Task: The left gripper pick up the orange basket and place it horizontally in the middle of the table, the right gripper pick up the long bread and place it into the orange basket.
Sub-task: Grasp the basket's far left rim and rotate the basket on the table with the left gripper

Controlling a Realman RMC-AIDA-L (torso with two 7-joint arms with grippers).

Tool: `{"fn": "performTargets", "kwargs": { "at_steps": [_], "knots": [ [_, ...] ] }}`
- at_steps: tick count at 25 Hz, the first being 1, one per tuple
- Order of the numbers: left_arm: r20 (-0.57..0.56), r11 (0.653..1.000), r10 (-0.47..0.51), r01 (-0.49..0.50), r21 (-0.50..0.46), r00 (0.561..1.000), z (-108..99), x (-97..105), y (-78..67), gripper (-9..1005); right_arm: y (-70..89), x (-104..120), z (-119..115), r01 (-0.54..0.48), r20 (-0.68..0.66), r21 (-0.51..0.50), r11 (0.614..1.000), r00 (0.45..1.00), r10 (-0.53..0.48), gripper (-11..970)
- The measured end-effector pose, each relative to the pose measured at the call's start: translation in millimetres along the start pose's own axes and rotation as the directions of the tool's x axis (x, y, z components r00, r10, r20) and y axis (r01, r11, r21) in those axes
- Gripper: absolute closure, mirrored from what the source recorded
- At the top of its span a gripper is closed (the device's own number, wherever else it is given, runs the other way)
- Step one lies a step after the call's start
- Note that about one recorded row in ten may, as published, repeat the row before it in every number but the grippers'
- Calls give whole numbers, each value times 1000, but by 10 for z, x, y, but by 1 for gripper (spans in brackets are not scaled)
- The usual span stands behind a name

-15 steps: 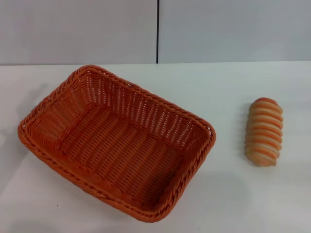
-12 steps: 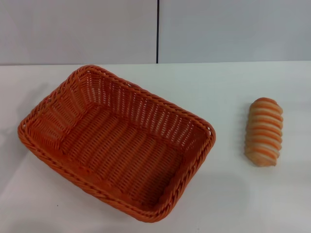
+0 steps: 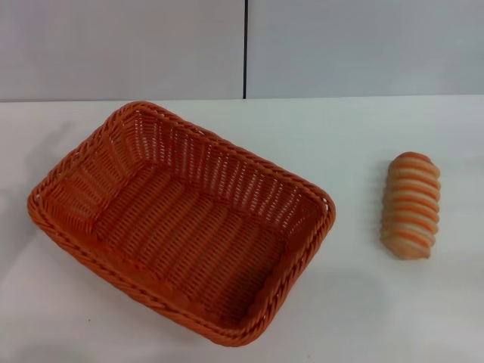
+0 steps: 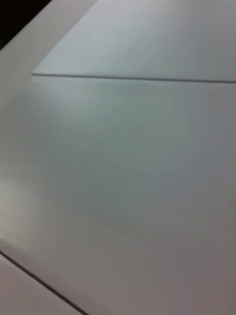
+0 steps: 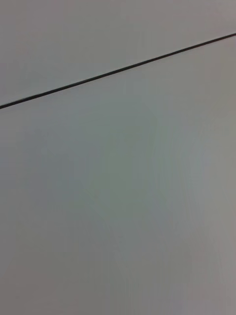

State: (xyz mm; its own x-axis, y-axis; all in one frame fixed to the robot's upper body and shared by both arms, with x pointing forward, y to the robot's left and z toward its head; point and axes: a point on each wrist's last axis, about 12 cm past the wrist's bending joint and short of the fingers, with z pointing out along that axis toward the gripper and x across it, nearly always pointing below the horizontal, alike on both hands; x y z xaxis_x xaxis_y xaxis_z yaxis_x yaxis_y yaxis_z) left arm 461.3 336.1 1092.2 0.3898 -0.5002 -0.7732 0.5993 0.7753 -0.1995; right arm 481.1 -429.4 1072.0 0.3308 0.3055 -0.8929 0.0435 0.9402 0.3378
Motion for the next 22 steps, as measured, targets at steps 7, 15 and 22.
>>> {"fn": "performTargets", "kwargs": {
  "at_steps": [7, 15, 22],
  "knots": [
    [-193, 992, -125, 123, -20, 973, 368, -209, 443, 367, 23, 50, -19, -24, -14, 2, 1000, 1000, 24, 331],
    [-550, 976, -157, 215, 42, 820, 1010, -629, 747, 369, -5, 92, -92, -35, -32, 25, 999, 999, 36, 331],
    [-854, 995, -56, 101, -4, 518, 1498, -784, 763, 370, -37, 127, -113, -34, -60, 49, 998, 998, 37, 332]
  ]
}}
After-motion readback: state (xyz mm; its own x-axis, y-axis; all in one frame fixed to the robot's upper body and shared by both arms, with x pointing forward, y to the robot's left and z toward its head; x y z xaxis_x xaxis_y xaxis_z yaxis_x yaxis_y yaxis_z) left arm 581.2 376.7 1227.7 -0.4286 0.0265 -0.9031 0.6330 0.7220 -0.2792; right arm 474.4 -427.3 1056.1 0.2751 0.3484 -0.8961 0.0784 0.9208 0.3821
